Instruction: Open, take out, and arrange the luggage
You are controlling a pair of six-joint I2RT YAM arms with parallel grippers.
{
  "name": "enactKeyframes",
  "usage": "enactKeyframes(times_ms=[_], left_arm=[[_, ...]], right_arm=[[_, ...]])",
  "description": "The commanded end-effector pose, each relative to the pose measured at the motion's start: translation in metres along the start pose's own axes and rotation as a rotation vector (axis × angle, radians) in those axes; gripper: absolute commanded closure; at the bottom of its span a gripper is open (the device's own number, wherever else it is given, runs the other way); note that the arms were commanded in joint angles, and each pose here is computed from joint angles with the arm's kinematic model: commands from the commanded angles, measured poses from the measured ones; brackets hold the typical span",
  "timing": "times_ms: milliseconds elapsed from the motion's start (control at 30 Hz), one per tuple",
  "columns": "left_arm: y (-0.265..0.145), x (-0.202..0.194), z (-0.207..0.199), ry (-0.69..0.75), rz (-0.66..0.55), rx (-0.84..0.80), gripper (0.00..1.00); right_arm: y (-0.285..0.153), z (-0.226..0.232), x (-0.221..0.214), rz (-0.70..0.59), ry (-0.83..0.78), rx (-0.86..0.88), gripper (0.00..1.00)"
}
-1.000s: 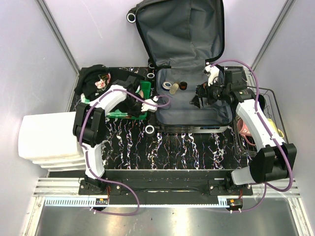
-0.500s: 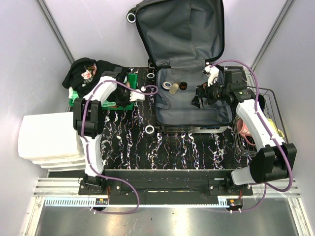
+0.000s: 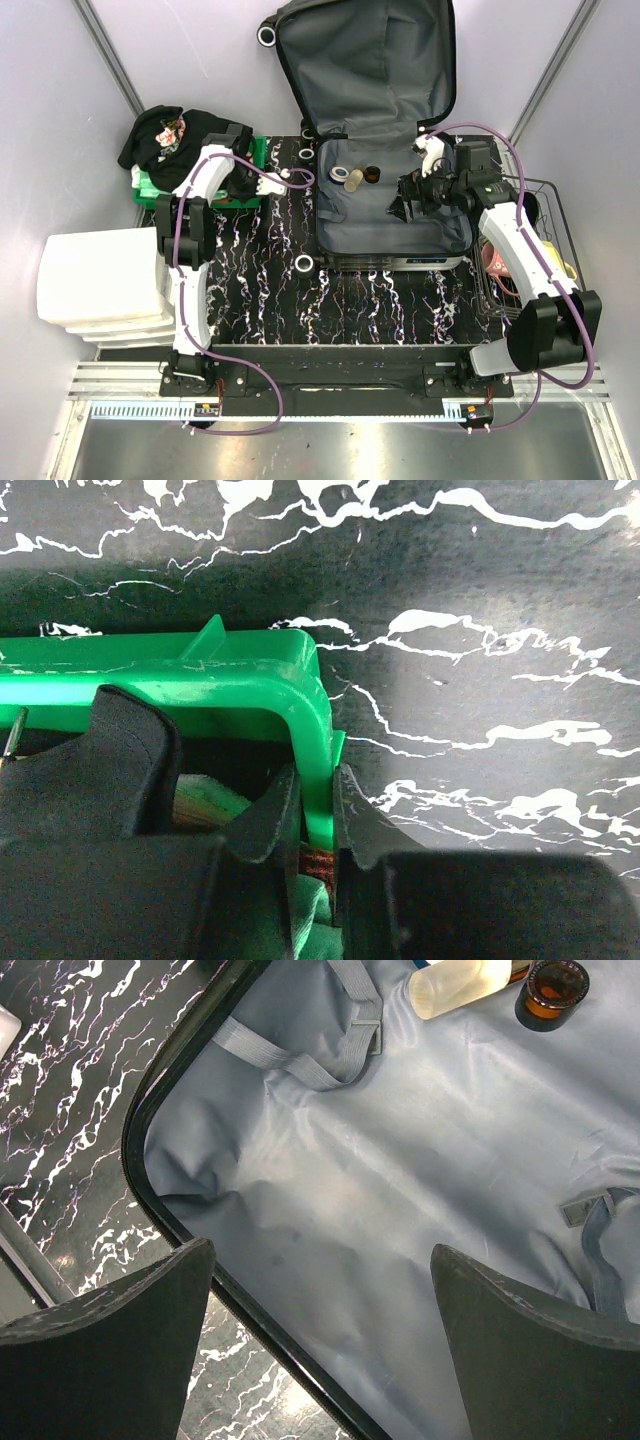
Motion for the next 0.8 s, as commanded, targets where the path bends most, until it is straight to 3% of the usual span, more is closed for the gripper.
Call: enactKeyframes(times_ms=[0,267,300,400,433,533,600,667,733,767], left_arm=[[-0.014,-0.013,0.06,0.253,0.081,0.198,1.0],[-0.008,-0.023,0.098,0.41,0.154,0.329,0.98],[-0.01,-0.023,0.103,0.405,0.163,0.347,0.84],[-0.031,-0.019,0.12,0.349,0.145,0.434,0.56],[-0.043,-0.016,0.125,0.333,0.14,0.47,0.42],[-0.075,-0.004,0.128,0.277,0.121,0.562,0.24],[-0.102,0.008,0.118,0.251,0.09,0.599,0.2],[-0.136,0.028,0.109,0.233,0.054,0.653,0.05],[-0.144,0.045,0.095,0.213,0.021,0.655,0.01],[-0.171,0.055,0.087,0.18,-0.002,0.701,0.01]], right_arm=[[0.0,-0.002,0.007,-0.028,-0.007,-0.005,0.0],[0.001,-0.003,0.004,-0.009,0.008,-0.008,0.0],[0.0,-0.003,0.004,-0.007,0.007,-0.008,0.0],[0.0,-0.002,0.005,-0.007,-0.001,-0.008,0.0],[-0.001,-0.002,0.005,-0.009,-0.003,-0.01,0.0],[-0.002,-0.001,0.006,-0.014,-0.014,-0.002,0.0],[-0.001,-0.001,0.007,-0.015,-0.02,0.002,0.0],[0.0,0.0,0.007,-0.015,-0.021,0.013,0.0],[0.002,0.001,0.007,-0.018,-0.025,0.028,0.0],[0.003,0.001,0.007,-0.018,-0.028,0.033,0.0]])
Point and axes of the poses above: each gripper's point midway between its finger pads, its own y axis out along the fingers, its own z axis along the line the jaws close on, x = y × z, the point moved 3 cm from there along -y, back along the fingers, and after that the axes turned 9 degrees about y, right-handed, at the moved point
